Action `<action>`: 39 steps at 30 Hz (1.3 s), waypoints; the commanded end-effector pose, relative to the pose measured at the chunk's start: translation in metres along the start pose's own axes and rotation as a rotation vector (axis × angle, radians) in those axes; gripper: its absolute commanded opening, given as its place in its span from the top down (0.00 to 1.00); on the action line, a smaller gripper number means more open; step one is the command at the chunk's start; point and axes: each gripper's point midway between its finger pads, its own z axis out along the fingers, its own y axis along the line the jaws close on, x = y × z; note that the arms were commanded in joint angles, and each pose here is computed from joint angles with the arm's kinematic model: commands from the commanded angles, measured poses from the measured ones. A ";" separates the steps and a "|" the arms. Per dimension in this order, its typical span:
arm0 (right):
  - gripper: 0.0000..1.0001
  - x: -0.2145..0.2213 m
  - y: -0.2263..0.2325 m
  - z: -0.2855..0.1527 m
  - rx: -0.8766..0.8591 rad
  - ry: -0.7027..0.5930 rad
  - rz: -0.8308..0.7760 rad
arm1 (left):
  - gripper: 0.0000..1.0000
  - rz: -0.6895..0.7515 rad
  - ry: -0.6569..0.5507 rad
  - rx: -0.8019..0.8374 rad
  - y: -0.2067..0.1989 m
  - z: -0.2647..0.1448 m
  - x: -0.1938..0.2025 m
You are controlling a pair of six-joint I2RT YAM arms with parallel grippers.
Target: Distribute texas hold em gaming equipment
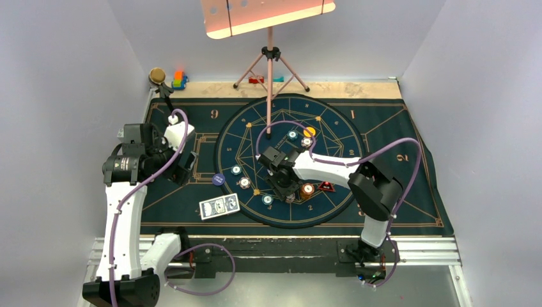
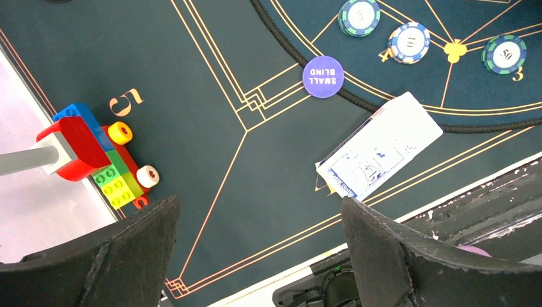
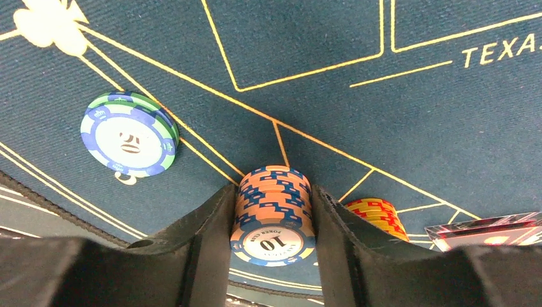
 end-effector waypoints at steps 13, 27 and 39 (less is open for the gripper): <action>0.81 -0.040 -0.019 -0.035 -0.005 -0.098 0.097 | 0.00 0.023 -0.023 -0.030 0.005 -0.006 -0.004; 0.84 -0.049 -0.158 -0.075 0.122 -0.240 0.568 | 0.00 0.025 -0.024 -0.031 0.006 -0.004 -0.005; 0.85 -0.017 -0.199 -0.019 0.150 -0.154 0.740 | 0.00 0.024 -0.031 -0.017 0.004 -0.002 -0.007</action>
